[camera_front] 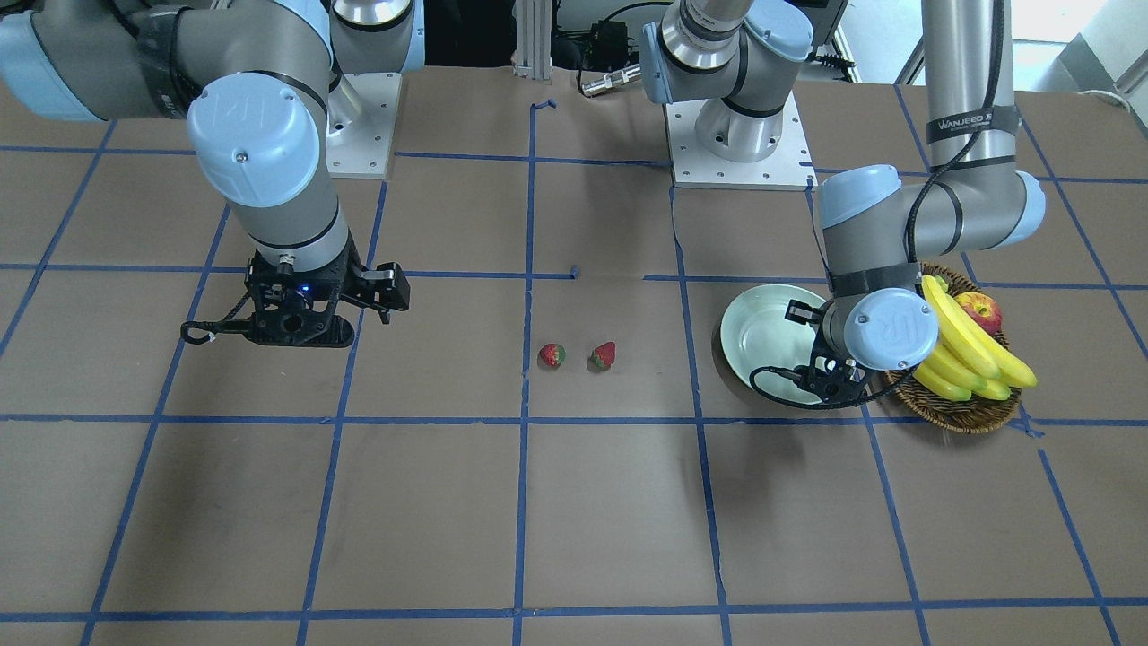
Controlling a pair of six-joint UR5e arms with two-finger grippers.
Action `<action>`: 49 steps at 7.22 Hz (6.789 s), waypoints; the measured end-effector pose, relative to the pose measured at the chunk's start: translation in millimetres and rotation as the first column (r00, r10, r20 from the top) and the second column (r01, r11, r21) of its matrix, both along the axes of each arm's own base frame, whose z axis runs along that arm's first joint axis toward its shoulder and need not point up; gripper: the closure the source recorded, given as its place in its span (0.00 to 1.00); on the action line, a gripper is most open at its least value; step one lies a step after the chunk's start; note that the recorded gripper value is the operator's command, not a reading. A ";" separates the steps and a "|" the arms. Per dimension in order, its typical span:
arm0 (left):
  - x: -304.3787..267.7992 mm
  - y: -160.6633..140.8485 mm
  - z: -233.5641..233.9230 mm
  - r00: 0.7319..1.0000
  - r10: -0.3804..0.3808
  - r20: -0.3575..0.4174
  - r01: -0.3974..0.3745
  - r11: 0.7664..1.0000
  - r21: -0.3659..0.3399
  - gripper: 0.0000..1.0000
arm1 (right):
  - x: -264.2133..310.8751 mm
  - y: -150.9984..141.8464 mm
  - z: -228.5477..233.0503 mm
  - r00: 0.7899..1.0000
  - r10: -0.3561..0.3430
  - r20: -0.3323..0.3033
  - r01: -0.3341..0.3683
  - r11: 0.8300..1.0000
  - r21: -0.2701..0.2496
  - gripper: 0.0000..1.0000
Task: Collect all strawberries into plate
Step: 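Carry the strawberry over the plate and open the left gripper, then move the left gripper back over the next strawberry, then close the left gripper on the strawberry and lift it, then carry the strawberry onto the plate and release it, then move the left gripper over the last strawberry farthest from the plate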
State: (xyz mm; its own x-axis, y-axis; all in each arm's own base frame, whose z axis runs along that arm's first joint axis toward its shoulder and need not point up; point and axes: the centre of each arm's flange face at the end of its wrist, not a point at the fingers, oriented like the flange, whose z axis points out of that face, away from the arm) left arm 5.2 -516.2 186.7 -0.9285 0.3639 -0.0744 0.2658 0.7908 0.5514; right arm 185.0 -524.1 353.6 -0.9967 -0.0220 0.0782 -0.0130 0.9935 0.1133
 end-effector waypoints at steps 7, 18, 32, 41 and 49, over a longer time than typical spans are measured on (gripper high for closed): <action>-57.1 -29.0 63.5 0.998 0.017 -0.059 -0.029 0.978 -0.205 0.00 | -0.3 4.0 -10.1 1.000 -0.005 0.000 0.005 1.000 0.014 0.00; -223.9 -13.4 -5.5 0.885 0.296 -0.359 -0.339 0.939 -0.060 0.13 | -0.8 5.5 -14.9 1.000 -0.002 -0.003 0.002 1.000 0.012 0.00; -143.0 -24.9 55.9 0.981 0.135 -0.142 -0.153 0.980 -0.127 1.00 | -7.9 2.3 -12.3 0.999 -0.005 -0.040 0.004 1.000 -0.018 0.00; -32.6 -26.3 47.1 0.986 0.151 -0.067 -0.156 0.984 -0.086 0.00 | -24.1 -1.5 -5.7 0.995 -0.012 -0.097 0.009 0.999 -0.033 0.00; -225.5 -24.0 49.8 0.882 0.331 -0.336 -0.403 0.899 -0.173 0.00 | -34.8 -3.2 -8.9 0.995 -0.032 -0.092 0.030 0.999 -0.023 0.00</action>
